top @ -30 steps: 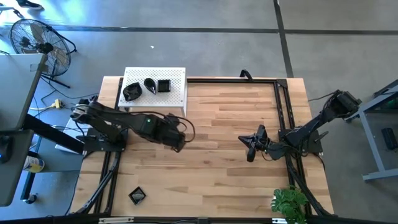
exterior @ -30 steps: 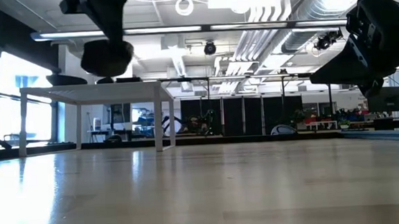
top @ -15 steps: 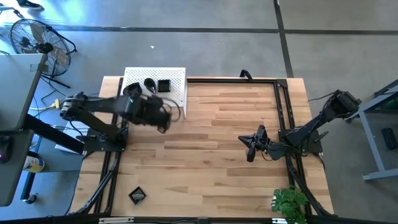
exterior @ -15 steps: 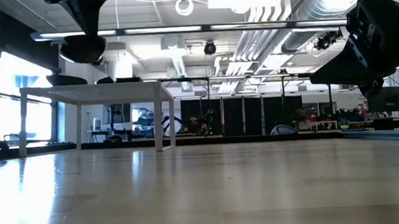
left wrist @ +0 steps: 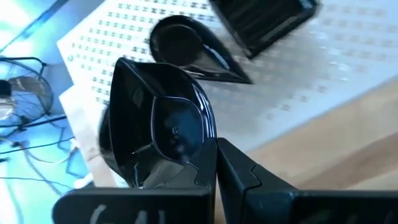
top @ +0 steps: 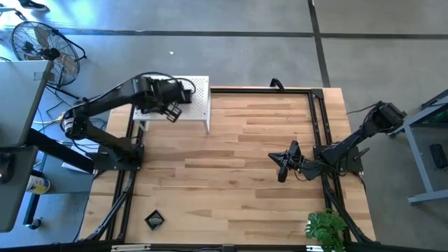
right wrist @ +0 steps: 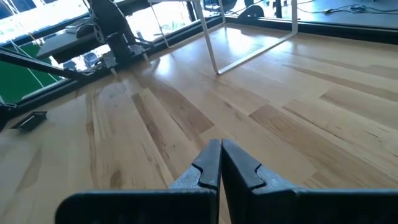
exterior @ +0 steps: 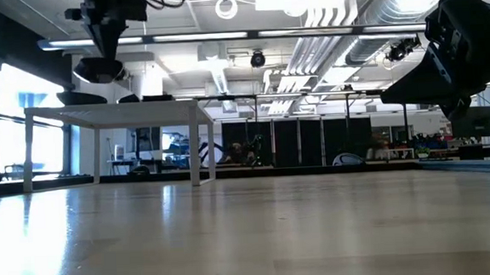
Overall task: Pick & Place Mini shaped plates
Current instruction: Stack the black leaf shaped plate on top of the stacked black leaf shaped plates on the shelf
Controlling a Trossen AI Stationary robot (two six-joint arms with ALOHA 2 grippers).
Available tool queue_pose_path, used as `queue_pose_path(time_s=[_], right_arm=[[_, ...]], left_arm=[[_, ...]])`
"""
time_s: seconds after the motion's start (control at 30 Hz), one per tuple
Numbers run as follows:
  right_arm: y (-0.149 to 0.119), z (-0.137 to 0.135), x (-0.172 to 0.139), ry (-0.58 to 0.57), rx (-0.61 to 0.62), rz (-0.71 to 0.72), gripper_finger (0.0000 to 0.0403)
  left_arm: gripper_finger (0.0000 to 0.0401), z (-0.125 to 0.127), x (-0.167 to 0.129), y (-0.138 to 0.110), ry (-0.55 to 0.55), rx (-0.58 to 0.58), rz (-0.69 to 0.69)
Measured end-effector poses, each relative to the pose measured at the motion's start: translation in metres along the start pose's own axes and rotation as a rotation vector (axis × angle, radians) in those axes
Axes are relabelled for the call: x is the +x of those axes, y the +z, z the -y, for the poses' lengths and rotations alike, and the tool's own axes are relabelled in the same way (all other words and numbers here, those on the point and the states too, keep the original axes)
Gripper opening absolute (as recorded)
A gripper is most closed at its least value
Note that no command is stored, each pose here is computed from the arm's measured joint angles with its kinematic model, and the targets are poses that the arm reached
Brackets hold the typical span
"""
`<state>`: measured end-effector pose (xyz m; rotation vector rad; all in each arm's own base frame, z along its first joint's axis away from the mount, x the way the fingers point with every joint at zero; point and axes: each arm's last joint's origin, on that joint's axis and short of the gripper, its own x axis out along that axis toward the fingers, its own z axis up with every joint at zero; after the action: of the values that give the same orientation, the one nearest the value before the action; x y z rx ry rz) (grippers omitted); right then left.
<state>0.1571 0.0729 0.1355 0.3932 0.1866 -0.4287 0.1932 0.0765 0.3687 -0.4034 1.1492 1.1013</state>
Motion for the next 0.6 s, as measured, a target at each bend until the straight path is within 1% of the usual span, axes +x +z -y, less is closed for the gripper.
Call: queue_pose_path(time_s=[0.17, 0.27, 0.4, 0.5, 0.6], right_arm=[[0.0, 0.0, 0.0, 0.0, 0.0, 0.0, 0.0002], [0.0, 0.0, 0.0, 0.0, 0.0, 0.0, 0.0001], [0.0, 0.0, 0.0, 0.0, 0.0, 0.0, 0.0002], [0.0, 0.0, 0.0, 0.0, 0.0, 0.0, 0.0001], [0.0, 0.0, 0.0, 0.0, 0.0, 0.0, 0.0002]], left_arm=[[0.0, -0.016, 0.005, 0.006, 0.002, 0.065, -0.03], [0.0, -0.018, 0.012, 0.007, 0.03, 0.082, -0.043], [0.0, -0.022, 0.025, -0.004, 0.063, 0.12, -0.092], [0.0, -0.023, 0.036, -0.013, 0.111, 0.15, -0.11], [0.0, -0.026, 0.038, -0.02, 0.121, 0.161, -0.112]])
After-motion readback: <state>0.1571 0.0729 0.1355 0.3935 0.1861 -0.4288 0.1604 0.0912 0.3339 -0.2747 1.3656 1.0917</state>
